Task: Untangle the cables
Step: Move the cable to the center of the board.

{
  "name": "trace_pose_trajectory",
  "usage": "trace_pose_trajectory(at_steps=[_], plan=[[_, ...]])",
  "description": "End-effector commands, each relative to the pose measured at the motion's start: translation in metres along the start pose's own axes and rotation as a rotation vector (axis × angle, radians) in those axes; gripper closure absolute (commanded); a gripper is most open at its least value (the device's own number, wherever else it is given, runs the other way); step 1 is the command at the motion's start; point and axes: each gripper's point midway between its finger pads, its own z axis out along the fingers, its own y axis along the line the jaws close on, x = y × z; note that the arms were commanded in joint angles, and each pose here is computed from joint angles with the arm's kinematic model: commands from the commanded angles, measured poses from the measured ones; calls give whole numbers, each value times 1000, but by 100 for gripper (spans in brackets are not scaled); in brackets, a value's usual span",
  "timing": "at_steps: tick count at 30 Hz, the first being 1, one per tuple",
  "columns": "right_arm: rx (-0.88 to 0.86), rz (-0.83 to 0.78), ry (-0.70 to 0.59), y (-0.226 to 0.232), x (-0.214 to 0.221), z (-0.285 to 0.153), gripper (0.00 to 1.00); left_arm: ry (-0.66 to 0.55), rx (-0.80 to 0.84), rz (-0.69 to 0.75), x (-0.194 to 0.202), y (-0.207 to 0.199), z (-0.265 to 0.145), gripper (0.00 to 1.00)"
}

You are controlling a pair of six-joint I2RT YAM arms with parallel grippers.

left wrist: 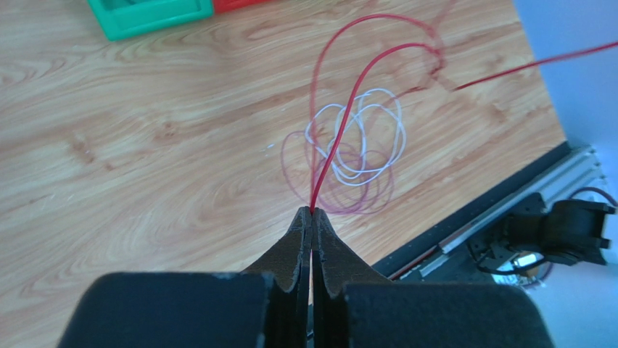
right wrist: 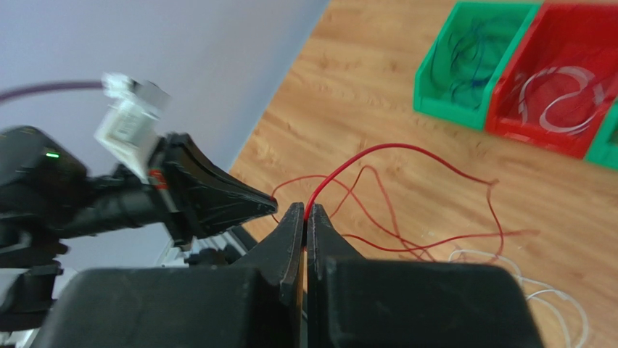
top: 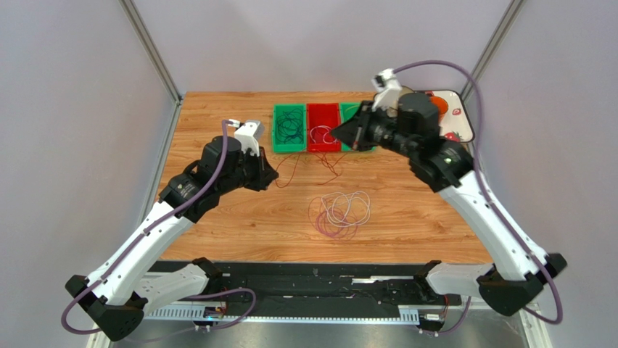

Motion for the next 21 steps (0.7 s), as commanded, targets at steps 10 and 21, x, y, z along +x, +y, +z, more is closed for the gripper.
trace_pose_trajectory(at_steps=[10,21], plan=[[-156,-3,200,50,74,60,100,-31,251,19,-28,-53,-8,100],[-137,-3,247,48,95,77,89,-45,270,27,-32,-57,-10,100]])
